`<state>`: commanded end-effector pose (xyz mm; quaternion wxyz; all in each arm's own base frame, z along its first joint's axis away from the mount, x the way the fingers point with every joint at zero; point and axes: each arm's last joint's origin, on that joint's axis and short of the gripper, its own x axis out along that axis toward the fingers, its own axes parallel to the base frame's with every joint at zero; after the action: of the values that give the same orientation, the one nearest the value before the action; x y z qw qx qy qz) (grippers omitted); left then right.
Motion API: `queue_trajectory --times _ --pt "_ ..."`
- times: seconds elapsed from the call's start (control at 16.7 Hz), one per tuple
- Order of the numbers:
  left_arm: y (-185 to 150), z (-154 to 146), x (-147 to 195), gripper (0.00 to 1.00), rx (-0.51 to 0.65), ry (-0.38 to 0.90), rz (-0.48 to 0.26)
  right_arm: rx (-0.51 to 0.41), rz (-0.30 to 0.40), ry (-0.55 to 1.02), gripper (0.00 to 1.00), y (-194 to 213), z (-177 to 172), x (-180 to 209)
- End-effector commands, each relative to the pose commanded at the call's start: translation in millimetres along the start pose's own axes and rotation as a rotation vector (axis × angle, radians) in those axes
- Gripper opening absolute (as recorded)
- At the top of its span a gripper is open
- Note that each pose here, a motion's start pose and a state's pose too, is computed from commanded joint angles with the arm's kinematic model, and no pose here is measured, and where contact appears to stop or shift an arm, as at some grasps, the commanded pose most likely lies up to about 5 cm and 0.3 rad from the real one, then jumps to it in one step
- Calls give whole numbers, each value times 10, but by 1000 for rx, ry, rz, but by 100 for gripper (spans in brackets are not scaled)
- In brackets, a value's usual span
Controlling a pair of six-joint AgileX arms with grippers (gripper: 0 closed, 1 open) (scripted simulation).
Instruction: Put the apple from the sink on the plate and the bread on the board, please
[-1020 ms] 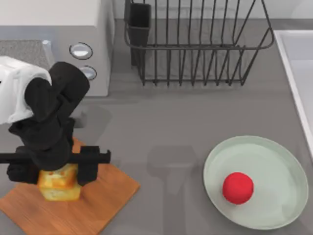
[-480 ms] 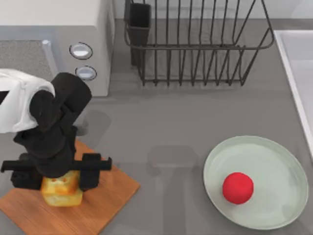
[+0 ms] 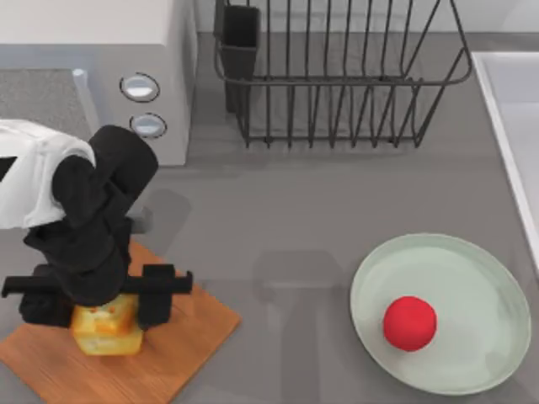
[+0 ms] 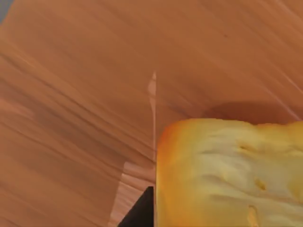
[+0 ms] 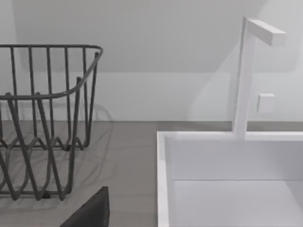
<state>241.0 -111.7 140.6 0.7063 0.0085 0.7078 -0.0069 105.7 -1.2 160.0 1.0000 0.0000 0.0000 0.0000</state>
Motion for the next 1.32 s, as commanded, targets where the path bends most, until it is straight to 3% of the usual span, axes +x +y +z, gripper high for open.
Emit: queue_trajectory --times 0.36,0.96,1.32 --pt "0 0 0 98 0 0 0 0 0 0 100 0 0 0" --pt "1 1 -4 100 0 -2 -1 0 0 0 100 0 0 0" --pt "225 -132 -237 100 -12 -205 -70 0 0 0 100 0 0 0"
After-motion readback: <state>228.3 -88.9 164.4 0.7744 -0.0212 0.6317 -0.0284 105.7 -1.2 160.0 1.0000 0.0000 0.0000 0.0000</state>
